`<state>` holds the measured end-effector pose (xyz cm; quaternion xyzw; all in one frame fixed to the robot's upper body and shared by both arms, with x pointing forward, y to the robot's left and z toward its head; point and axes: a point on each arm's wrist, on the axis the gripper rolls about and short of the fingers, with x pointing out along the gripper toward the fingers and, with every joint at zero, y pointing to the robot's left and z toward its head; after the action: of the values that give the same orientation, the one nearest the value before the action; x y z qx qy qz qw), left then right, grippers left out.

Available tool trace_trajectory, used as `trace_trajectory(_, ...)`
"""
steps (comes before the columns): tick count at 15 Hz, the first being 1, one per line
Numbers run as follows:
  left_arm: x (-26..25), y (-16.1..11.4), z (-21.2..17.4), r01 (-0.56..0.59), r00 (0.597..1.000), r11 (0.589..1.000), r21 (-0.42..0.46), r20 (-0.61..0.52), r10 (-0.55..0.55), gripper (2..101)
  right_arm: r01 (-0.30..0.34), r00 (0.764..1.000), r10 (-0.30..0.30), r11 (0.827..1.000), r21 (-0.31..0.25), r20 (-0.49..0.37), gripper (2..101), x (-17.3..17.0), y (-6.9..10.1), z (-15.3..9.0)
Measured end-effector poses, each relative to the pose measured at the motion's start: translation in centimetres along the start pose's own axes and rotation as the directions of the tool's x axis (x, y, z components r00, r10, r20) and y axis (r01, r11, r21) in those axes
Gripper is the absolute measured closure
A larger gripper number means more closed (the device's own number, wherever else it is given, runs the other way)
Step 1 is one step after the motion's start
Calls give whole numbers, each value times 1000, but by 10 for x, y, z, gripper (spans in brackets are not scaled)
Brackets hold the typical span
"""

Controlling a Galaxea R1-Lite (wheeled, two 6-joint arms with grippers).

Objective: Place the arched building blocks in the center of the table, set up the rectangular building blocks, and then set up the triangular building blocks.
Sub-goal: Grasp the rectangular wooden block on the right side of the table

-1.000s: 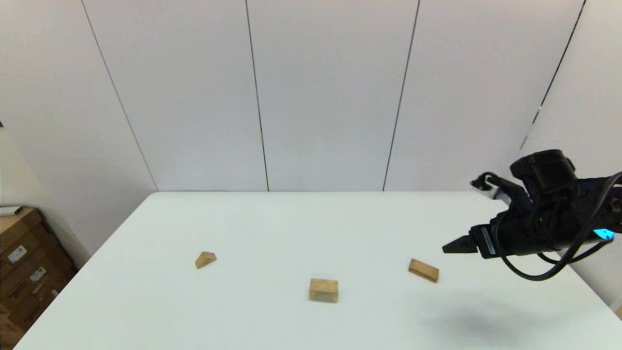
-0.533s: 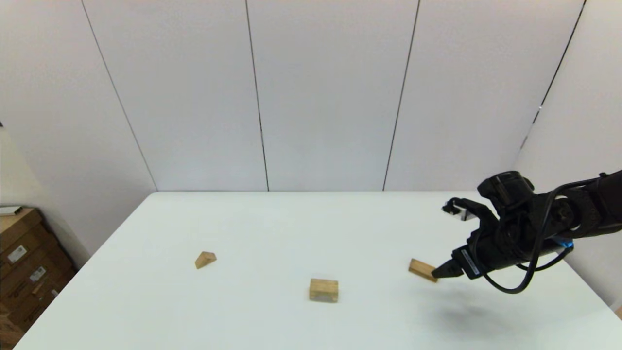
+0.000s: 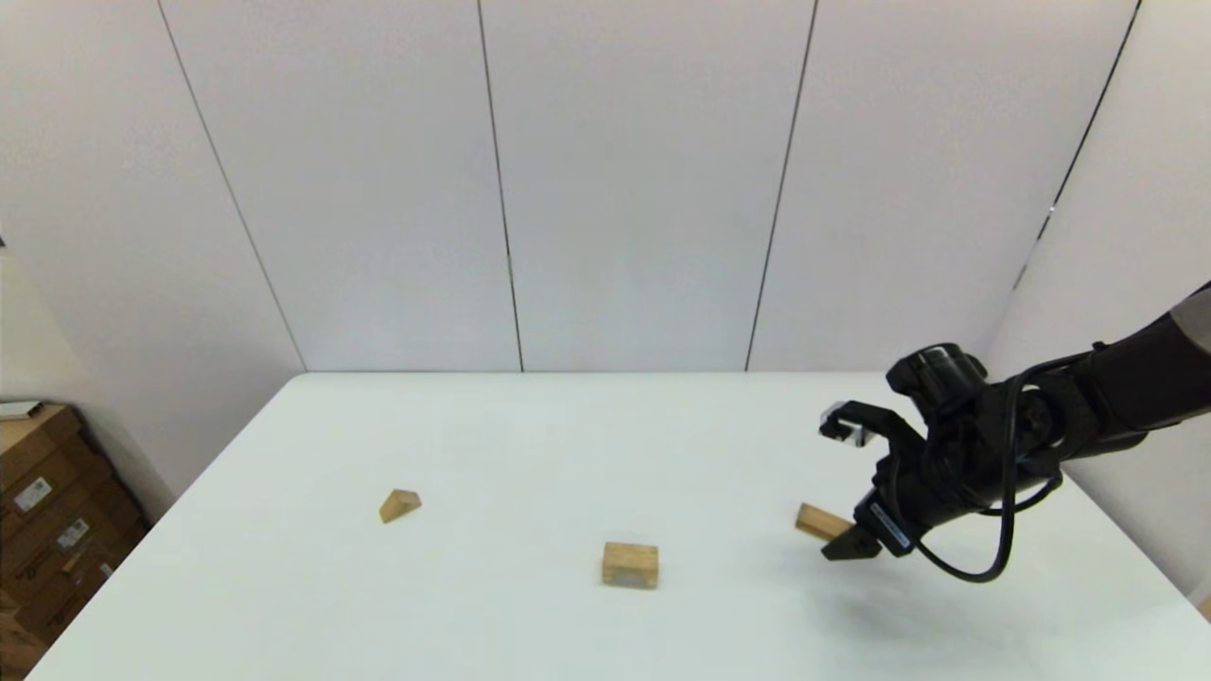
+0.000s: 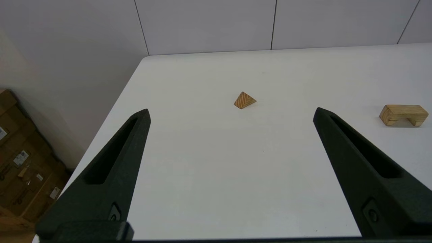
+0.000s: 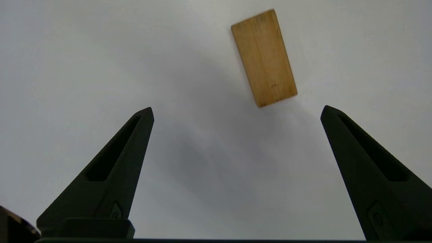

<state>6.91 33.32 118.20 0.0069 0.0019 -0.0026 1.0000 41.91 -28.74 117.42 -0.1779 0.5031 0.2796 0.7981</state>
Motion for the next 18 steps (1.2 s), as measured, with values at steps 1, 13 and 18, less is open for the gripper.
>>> trace_trajectory(1,0,0,0,1,1000,1000,0,0,-1,54,-1,1000,1,1000,-9,2,43,3,0,3)
trace_trajectory(13,0,0,0,0,1000,1000,0,0,0,54,-47,997,34,977,-209,-65,43,30,-11,19)
trace_trajectory(18,0,0,0,0,1000,1000,0,0,0,54,-69,993,43,967,-243,-107,43,32,-13,23)
